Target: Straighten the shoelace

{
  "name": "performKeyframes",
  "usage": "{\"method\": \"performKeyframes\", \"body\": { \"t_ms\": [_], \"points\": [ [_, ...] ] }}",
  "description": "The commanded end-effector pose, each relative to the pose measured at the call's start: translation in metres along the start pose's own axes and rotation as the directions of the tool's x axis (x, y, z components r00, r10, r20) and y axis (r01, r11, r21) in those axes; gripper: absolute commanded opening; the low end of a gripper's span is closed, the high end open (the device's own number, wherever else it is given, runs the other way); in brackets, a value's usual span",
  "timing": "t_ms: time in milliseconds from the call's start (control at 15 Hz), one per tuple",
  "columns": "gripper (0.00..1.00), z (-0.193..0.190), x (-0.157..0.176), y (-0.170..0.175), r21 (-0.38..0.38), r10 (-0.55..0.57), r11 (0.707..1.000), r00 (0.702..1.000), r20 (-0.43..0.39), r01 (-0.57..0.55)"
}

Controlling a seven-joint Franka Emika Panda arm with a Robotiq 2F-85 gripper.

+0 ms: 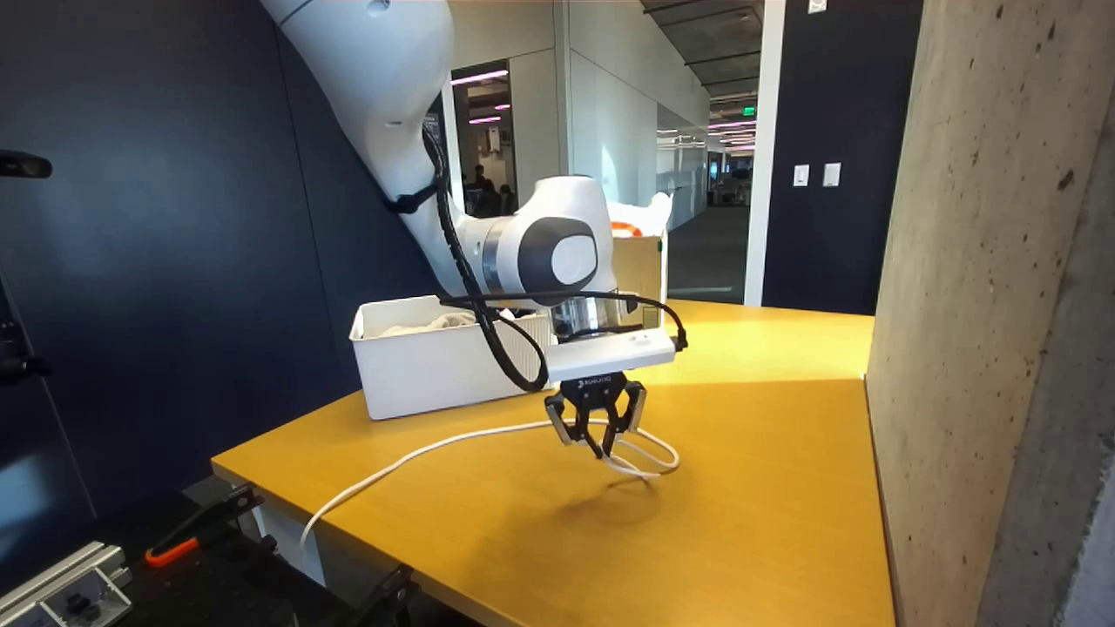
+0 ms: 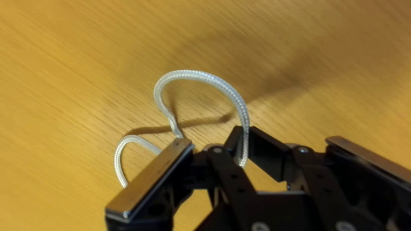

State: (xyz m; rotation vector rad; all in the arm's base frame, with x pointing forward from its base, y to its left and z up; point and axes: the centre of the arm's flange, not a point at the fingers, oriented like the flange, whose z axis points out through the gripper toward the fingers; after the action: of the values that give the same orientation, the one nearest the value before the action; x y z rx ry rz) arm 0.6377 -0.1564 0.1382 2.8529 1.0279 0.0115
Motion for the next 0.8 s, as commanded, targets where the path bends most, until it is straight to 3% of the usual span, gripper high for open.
{"method": "performKeyframes", "body": {
  "t_ms": [0,333,733],
  "points": [
    [0.03,-0.009,-0.010,0.004,0.087,0.014,0.996,0.996,-0.086,-0.006],
    [0.03,-0.014,-0.028,0.012,0.228,0.075,0.973,0.981,-0.179,-0.033],
    [0.03,-0.033,-0.064,0.029,0.284,0.230,0.946,0.940,-0.251,-0.156]
  ]
}}
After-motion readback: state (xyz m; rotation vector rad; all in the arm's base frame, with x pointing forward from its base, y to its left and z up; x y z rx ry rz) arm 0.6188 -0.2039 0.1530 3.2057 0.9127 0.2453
